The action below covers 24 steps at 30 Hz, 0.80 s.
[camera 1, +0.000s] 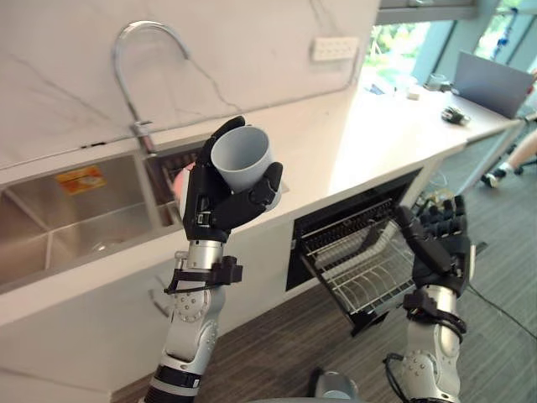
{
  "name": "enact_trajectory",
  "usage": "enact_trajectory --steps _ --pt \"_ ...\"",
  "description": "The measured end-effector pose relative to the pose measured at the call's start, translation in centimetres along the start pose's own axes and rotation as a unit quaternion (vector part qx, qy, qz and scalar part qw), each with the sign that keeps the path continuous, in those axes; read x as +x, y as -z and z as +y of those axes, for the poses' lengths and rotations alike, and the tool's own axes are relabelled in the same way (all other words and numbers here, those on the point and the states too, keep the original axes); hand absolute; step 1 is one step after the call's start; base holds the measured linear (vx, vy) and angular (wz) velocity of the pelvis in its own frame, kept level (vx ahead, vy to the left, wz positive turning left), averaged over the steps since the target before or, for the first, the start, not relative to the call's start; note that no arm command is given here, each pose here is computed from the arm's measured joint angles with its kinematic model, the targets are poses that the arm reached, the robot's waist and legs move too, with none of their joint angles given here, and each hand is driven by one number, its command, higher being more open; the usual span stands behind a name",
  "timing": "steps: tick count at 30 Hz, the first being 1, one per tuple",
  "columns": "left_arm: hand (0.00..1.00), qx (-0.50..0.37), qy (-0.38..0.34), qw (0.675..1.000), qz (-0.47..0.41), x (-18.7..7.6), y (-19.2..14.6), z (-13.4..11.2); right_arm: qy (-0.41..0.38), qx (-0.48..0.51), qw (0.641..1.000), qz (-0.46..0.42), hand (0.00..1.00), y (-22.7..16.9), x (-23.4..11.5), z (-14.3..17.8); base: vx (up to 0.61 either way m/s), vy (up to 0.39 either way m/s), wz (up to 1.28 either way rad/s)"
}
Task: Walk over to the sink, pick up the cup, carry it to the dishwasher, place the cup inside the dishwasher, then close the dishwasher door
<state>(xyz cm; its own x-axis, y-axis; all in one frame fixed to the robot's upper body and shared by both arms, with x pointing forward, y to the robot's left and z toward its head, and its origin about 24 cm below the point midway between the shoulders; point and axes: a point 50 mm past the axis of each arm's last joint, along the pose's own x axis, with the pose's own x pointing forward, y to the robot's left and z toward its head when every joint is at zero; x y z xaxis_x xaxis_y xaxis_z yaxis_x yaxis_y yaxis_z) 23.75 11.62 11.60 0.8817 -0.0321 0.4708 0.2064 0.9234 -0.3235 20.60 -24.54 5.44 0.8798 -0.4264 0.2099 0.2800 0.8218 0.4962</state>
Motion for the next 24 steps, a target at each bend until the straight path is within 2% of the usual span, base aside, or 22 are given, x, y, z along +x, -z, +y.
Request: enact_trajectory --steps 5,10,14,20,24 --pt "0.00 -0.024 0.020 0.999 0.017 -0.2 0.7 -1.5 0.001 -0.015 1.000 0.025 1.00 0.5 -0.1 0.4 0.18 -0.119 -0.25" --pt "0.00 -0.013 -0.006 0.999 0.034 -1.0 1.0 -0.5 -0.023 -0.015 1.000 0.016 1.00 -0.2 0.1 0.8 0.23 -0.174 -0.13" --pt "0.00 -0.009 -0.016 0.998 0.064 -2.6 1.9 0.1 -0.046 -0.008 0.999 0.017 1.00 -0.1 0.0 1.3 0.31 -0.046 -0.71" --pt "0.00 0.007 -0.007 0.998 0.067 -2.6 2.1 -0.4 -0.086 0.001 0.995 0.047 1.00 0.9 -0.1 2.6 0.24 0.080 -0.63" --pt "0.00 0.017 -0.015 0.997 0.067 -1.9 2.4 -0.3 -0.103 0.024 0.993 0.060 1.00 1.4 -0.4 3.2 0.11 0.170 0.05"
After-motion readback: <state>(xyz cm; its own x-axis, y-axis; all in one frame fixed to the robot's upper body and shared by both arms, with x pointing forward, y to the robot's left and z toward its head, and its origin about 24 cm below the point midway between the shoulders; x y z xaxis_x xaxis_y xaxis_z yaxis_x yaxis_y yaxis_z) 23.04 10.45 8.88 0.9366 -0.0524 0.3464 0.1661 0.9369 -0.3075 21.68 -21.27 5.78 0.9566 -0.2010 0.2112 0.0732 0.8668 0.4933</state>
